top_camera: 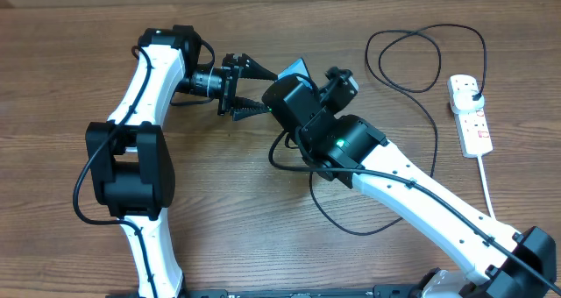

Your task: Plug charger to phone and switch on socket

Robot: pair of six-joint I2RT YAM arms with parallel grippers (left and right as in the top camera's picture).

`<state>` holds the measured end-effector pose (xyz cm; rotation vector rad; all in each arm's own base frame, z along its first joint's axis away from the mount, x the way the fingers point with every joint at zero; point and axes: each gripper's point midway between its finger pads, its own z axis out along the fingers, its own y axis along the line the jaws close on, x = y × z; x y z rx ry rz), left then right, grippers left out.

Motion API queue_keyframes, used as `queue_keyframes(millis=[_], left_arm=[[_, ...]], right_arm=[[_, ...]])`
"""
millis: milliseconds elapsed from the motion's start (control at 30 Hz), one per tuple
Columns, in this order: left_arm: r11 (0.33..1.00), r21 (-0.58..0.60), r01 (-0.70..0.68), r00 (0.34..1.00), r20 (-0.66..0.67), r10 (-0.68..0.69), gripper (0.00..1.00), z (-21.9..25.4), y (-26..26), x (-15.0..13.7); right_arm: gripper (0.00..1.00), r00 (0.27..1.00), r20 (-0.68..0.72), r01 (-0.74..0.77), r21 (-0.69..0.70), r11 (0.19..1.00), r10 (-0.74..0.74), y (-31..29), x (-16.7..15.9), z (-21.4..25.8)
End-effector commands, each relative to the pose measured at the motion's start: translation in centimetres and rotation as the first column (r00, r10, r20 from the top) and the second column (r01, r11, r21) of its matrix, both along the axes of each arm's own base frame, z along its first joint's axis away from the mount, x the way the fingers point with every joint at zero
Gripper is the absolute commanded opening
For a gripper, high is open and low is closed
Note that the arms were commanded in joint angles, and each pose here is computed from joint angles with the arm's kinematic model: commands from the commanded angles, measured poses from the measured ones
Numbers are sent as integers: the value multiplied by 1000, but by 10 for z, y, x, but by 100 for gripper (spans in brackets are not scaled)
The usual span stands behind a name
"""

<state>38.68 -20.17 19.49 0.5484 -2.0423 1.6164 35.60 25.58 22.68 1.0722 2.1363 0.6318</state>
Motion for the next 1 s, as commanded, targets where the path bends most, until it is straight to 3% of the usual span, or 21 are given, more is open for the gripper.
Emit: queue_keyframes(millis=[0, 100, 400, 433, 600, 667, 833, 967], left_arm=[[1000, -2, 10, 1000, -25, -10, 70, 5, -9, 0], [1000, 12, 13, 992, -127, -11, 70, 5, -17, -5], [1000, 25, 7, 979, -204, -1, 63, 5, -20, -6], [1000, 28, 4, 975, -220, 2, 61, 5, -20, -6], [999, 35, -3, 965, -260, 12, 44, 5, -20, -6], [999, 36, -3, 964, -265, 13, 44, 5, -20, -6], [999, 35, -6, 967, -256, 15, 28, 5, -20, -4], [999, 34, -6, 968, -252, 15, 25, 5, -20, -4]], right_arm=[[4, 982, -25, 185, 294, 938, -186, 2, -2, 30], [4, 961, -127, 278, 432, 858, -247, 11, -7, 27], [4, 939, -185, 345, 512, 787, -291, 15, -7, 28], [4, 925, -211, 380, 541, 750, -316, 15, -7, 29], [11, 927, -205, 375, 552, 745, -315, 17, -5, 31], [11, 927, -204, 374, 553, 744, -314, 17, -5, 31], [4, 928, -207, 371, 556, 744, -308, 18, -5, 31], [4, 930, -217, 367, 558, 744, -296, 20, -7, 31]])
